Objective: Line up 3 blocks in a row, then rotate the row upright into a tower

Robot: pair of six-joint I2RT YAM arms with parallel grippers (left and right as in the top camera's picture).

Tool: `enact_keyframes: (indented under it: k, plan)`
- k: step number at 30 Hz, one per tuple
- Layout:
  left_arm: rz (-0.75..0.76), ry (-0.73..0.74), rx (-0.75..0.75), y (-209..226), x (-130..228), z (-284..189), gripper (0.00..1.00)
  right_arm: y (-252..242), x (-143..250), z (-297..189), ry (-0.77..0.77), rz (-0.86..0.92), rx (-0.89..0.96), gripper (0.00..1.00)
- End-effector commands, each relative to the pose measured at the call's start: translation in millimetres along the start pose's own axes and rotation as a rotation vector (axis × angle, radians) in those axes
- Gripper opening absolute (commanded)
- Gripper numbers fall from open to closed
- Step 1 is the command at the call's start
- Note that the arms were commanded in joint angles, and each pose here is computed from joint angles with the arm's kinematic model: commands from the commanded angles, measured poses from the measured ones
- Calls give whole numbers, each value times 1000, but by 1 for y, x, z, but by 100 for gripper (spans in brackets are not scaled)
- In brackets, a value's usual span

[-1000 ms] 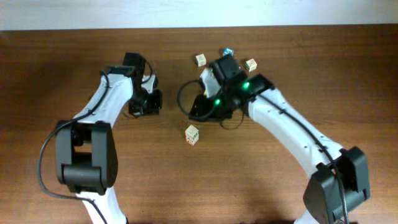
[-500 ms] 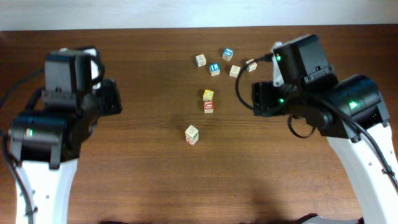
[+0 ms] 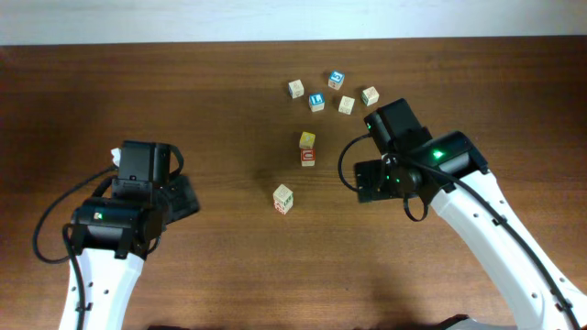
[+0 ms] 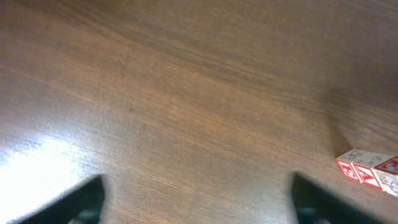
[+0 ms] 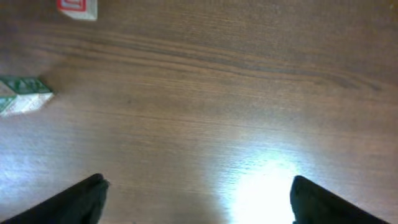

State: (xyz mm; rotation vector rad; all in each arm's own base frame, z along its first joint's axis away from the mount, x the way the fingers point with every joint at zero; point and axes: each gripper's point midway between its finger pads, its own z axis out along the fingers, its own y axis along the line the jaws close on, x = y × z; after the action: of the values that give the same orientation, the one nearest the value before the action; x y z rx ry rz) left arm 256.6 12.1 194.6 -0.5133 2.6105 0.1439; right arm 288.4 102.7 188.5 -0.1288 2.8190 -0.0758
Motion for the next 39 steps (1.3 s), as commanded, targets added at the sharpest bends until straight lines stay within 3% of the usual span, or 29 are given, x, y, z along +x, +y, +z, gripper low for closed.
enact_keyframes:
  k: [1, 18, 20, 23, 26, 30, 34, 39]
  plan:
    - [-20, -14, -16, 5, 0, -2, 99, -4, -1, -8, -28, 12, 7, 98]
    - [-20, -13, -17, 5, 0, -2, 99, -5, -5, -10, -54, 8, 12, 98]
    - [-20, -13, -17, 5, 0, -2, 99, -3, -20, -15, -131, -25, -9, 98]
    - [-20, -13, -17, 5, 0, -2, 99, 3, -52, -31, -377, -133, -88, 98]
    - [-20, -13, -17, 5, 0, -2, 99, -1, -58, -37, -547, -156, -161, 98]
    - [-20, -13, -17, 5, 0, -2, 99, -31, -38, -33, -784, -65, -184, 98]
    - [-20, -13, -16, 5, 0, -2, 99, -61, 10, -24, -1027, 12, -124, 98]
    - [-20, -13, -17, 5, 0, -2, 99, -74, 48, -4, -1160, 53, -76, 98]
